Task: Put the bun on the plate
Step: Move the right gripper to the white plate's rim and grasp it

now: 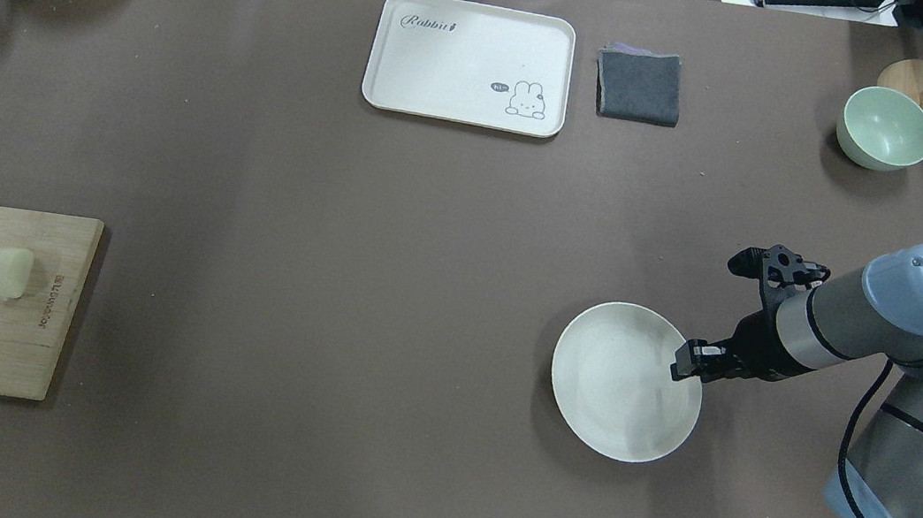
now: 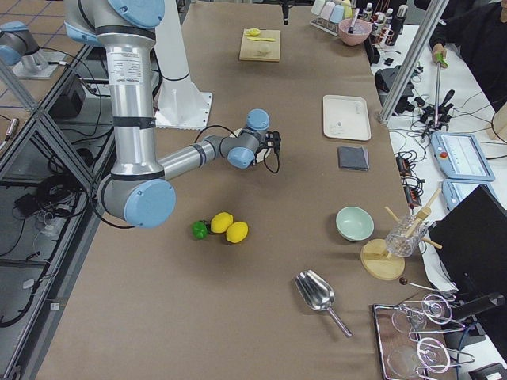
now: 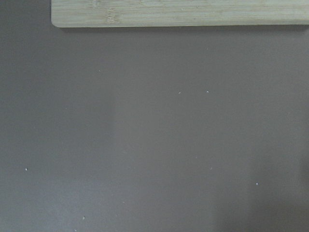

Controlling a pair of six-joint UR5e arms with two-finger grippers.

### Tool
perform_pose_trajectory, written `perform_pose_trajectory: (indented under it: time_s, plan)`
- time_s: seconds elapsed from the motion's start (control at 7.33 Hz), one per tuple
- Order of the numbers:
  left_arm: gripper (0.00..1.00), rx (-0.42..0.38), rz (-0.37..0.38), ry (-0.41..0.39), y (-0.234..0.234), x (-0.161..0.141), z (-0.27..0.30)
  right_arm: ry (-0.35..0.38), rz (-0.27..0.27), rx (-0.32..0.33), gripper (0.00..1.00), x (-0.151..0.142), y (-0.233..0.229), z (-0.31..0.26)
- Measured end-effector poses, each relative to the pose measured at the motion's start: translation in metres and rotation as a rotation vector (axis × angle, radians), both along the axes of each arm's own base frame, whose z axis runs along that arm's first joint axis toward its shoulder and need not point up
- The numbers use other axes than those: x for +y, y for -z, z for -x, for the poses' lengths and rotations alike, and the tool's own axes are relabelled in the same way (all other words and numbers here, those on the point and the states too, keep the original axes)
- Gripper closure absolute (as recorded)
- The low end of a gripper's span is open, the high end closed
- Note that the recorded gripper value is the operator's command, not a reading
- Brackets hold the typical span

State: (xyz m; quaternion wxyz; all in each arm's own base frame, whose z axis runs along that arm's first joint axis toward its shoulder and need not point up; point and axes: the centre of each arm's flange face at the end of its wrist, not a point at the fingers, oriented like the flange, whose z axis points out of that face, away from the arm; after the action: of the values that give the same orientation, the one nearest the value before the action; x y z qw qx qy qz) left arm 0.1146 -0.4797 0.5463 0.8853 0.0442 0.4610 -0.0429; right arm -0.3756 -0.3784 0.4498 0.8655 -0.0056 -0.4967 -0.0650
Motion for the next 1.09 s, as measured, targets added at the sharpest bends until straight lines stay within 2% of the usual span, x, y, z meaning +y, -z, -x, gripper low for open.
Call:
perform_pose_trajectory:
  time_s: [0.41,0.82,0.95,1.09]
  plan:
    - [0.03,0.005,0.007,0.002,0.003,0.001,-0.003,-0.030,-0.011,0.002,0.54,-0.027,-0.003,-0.033]
    - [0.03,0.007,0.003,0.002,0.007,0.004,-0.003,0.018,-0.040,0.024,0.52,-0.017,-0.004,-0.016]
    - [0.03,0.007,0.002,0.002,0.007,0.004,-0.003,0.032,-0.047,0.027,0.54,-0.010,-0.003,-0.007]
    - [0.03,0.007,0.001,0.002,0.008,0.004,-0.003,0.044,-0.052,0.032,0.65,-0.003,-0.004,0.002]
